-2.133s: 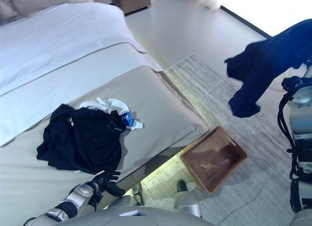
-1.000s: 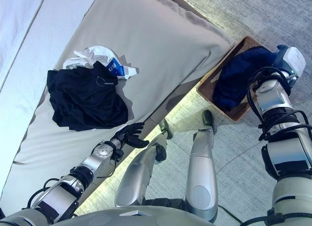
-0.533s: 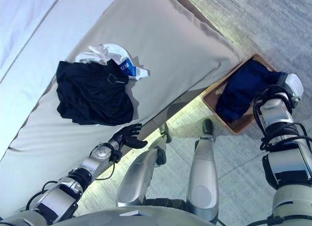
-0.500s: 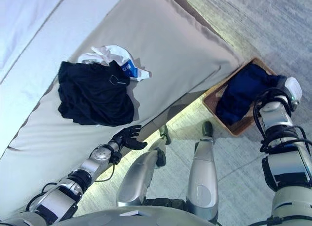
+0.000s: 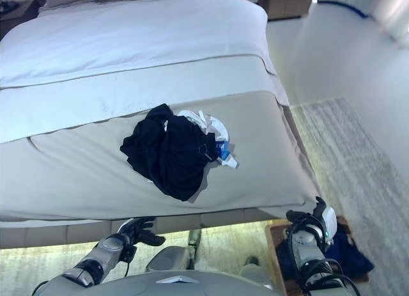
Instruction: Pick up the clothes from the bed and place them into the basket
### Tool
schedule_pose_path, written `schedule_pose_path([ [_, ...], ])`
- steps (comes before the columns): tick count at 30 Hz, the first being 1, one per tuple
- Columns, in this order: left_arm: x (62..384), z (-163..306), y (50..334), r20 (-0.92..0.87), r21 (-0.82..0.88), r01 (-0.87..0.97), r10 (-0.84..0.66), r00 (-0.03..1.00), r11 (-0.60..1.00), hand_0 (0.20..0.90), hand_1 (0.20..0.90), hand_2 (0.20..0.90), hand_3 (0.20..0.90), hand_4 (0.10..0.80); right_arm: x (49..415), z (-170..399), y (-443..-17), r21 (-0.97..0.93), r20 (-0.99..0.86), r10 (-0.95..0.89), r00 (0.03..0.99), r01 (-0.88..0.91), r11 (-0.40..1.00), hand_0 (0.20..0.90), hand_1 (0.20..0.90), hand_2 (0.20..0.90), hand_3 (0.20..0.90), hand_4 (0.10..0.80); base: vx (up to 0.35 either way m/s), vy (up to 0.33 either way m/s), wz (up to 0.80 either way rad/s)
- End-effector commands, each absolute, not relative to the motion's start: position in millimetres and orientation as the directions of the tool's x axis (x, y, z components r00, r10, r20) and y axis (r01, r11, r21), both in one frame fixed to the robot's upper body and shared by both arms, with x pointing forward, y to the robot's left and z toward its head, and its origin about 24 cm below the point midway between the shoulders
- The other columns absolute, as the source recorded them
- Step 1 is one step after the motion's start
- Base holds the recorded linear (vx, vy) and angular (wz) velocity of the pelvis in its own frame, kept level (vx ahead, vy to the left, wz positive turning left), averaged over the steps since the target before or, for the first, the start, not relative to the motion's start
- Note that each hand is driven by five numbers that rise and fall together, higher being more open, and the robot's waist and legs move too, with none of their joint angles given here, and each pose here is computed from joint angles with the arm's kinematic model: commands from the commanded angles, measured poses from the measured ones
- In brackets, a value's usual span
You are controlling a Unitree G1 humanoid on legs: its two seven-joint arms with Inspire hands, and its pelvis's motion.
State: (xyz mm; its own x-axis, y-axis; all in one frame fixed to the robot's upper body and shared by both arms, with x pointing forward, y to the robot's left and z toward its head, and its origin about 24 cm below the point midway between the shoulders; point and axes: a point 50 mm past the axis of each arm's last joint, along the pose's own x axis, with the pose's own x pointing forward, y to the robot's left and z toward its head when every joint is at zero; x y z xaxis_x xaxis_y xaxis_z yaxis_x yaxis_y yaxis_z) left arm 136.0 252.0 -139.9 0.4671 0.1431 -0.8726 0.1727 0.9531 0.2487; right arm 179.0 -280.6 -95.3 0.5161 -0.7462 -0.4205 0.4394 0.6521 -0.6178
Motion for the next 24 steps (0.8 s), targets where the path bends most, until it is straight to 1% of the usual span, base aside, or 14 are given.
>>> schedule_pose_path([
  [1,117.2,-144.5,264.5,-0.888,0.26,0.137,0.18,0.423,0.956,0.9,0.9,0.9,0.9,0.8,181.4,-67.0,-326.3,-0.67,-0.241,-0.838,0.49,0.54,0.509,0.9,0.9,0.9,0.9,0.8,0.053,0.121,0.37],
  [3,110.0,-146.1,267.1,-0.896,0.26,0.124,0.192,0.4,0.958,0.9,0.9,0.9,0.9,0.8,179.8,-67.8,-327.9,-0.667,-0.249,-0.84,0.482,0.544,0.509,0.9,0.9,0.9,0.9,0.8,0.04,0.072,0.21],
  [4,99.2,-148.4,271.2,-0.909,0.267,0.104,0.214,0.359,0.958,0.9,0.9,0.9,0.9,0.8,177.7,-69.7,-330.1,-0.65,-0.272,-0.843,0.464,0.557,0.517,0.9,0.9,0.9,0.9,0.8,0.057,0.079,0.12],
  [6,87.5,-149.9,276.8,-0.918,0.275,0.085,0.236,0.318,0.958,0.9,0.9,0.9,0.9,0.8,177.7,-70.2,-332.3,-0.63,-0.294,-0.835,0.464,0.562,0.535,0.9,0.9,0.9,0.9,0.8,0.076,0.069,0.13],
  [8,77.2,-150.4,282.2,-0.922,0.287,0.058,0.259,0.288,0.956,0.9,0.9,0.9,0.9,0.8,180.5,-68.6,-334.0,-0.62,-0.306,-0.817,0.489,0.549,0.561,0.9,0.9,0.9,0.9,0.8,0.078,0.037,0.18],
  [10,72.3,-150.2,285.1,-0.922,0.292,0.036,0.271,0.278,0.956,0.9,0.9,0.9,0.9,0.8,184.8,-65.7,-335.1,-0.609,-0.31,-0.803,0.509,0.543,0.579,0.9,0.9,0.9,0.9,0.8,0.02,0.011,0.05],
  [11,62.3,-149.8,289.9,-0.92,0.293,-0.015,0.286,0.27,0.956,0.9,0.9,0.9,0.9,0.8,198.7,-56.0,-335.0,-0.592,-0.303,-0.77,0.561,0.522,0.613,0.9,0.9,0.9,0.9,0.8,0.0,0.0,0.0],
  [13,56.3,-149.2,292.8,-0.92,0.281,-0.059,0.286,0.266,0.958,0.9,0.9,0.9,0.9,0.8,218.9,-39.7,-333.9,-0.585,-0.271,-0.726,0.632,0.49,0.646,0.9,0.9,0.9,0.9,0.8,-0.025,0.01,-0.14],
  [15,54.5,-150.3,289.9,-0.927,0.261,-0.065,0.269,0.263,0.963,0.9,0.9,0.9,0.9,0.8,237.5,-20.5,-333.9,-0.603,-0.217,-0.677,0.703,0.449,0.659,0.9,0.9,0.9,0.9,0.8,-0.017,0.054,-0.42],
  [16,55.0,-152.3,284.5,-0.931,0.249,-0.052,0.254,0.261,0.967,0.9,0.9,0.9,0.9,0.8,248.3,-9.3,-332.1,-0.618,-0.18,-0.639,0.748,0.42,0.665,0.9,0.9,0.9,0.9,0.8,0.028,0.082,-0.4],
  [18,56.2,-154.3,277.9,-0.935,0.24,-0.022,0.237,0.263,0.97,0.9,0.9,0.9,0.9,0.8,258.4,2.2,-329.9,-0.647,-0.142,-0.596,0.79,0.382,0.66,0.9,0.9,0.9,0.9,0.8,0.067,0.081,-0.26],
  [20,63.3,-155.0,271.4,-0.937,0.23,0.046,0.208,0.28,0.972,0.9,0.9,0.9,0.9,0.8,275.1,23.9,-325.0,-0.67,-0.094,-0.526,0.845,0.337,0.661,0.9,0.9,0.9,0.9,0.8,0.073,0.066,-0.21],
  [24,80.3,-153.0,263.4,-0.923,0.224,0.124,0.169,0.346,0.967,0.9,0.9,0.9,0.9,0.8,298.6,47.7,-304.3,-0.712,-0.061,-0.381,0.923,0.227,0.665,0.9,0.9,0.9,0.9,0.8,0.064,0.056,-0.16],
])
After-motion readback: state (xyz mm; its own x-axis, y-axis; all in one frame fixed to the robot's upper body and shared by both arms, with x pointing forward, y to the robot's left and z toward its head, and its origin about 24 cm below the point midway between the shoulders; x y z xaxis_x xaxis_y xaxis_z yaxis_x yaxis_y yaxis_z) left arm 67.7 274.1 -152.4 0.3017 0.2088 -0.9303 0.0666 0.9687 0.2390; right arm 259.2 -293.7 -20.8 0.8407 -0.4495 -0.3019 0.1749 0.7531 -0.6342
